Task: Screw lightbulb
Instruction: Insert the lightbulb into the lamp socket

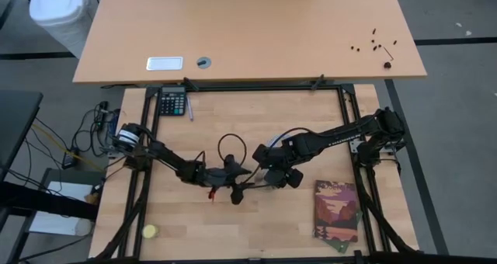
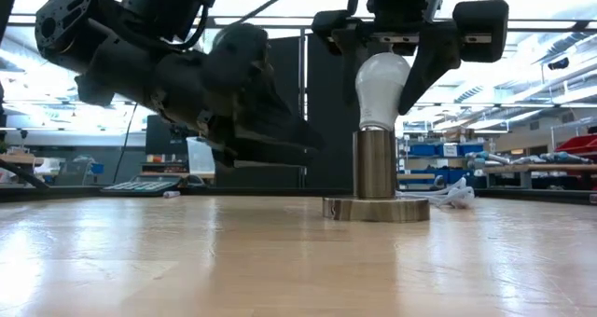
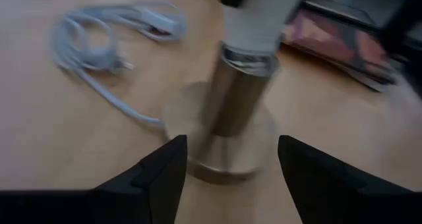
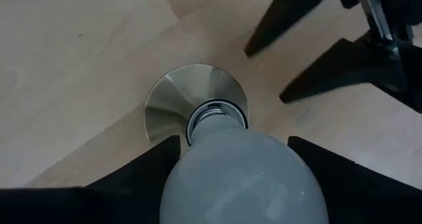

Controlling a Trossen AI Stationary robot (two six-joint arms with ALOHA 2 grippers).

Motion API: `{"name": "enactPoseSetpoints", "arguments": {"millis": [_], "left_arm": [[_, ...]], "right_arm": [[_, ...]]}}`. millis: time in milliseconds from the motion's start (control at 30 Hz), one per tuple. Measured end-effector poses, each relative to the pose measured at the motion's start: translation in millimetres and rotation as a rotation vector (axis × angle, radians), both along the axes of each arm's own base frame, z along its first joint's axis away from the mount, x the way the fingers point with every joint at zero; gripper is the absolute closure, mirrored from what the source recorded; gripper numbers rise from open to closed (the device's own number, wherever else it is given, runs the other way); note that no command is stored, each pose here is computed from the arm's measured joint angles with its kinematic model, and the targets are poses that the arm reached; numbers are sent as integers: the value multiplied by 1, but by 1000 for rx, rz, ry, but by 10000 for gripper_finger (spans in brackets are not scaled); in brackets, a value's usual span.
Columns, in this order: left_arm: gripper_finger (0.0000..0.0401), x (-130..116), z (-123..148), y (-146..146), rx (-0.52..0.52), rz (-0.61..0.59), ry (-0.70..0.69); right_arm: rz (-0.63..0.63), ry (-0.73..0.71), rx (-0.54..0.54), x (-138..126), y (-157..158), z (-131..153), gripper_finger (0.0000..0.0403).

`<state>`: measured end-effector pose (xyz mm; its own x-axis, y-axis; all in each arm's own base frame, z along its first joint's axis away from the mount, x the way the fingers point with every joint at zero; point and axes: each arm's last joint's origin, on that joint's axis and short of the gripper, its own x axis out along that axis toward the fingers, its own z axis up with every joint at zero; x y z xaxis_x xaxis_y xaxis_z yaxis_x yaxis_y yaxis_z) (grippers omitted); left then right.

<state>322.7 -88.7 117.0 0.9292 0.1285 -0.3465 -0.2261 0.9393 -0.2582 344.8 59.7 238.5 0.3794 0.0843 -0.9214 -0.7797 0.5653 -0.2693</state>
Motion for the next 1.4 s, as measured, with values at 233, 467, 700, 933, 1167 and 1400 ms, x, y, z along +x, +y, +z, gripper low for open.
{"name": "enactPoseSetpoints", "arguments": {"millis": [233, 467, 700, 933, 1167, 1400], "left_arm": [[158, 24, -11, -8, 134, 12, 17], [158, 51, -19, -15, 224, 30, 11], [161, 63, -28, -17, 255, 66, -1], [183, 69, -34, -16, 243, 78, -38], [207, 71, -35, -14, 266, 89, -41], [210, 71, -34, -14, 266, 92, -46]], "right_arm": [[-62, 24, 21, -2, 0, 2, 127], [-96, 43, 32, -3, 0, 2, 127], [-130, 48, 46, -4, 1, 2, 126], [-151, 34, 57, -3, 6, 3, 126], [-220, 11, 36, -2, 9, 3, 125], [-305, 12, 46, -4, 8, 6, 125]]}}
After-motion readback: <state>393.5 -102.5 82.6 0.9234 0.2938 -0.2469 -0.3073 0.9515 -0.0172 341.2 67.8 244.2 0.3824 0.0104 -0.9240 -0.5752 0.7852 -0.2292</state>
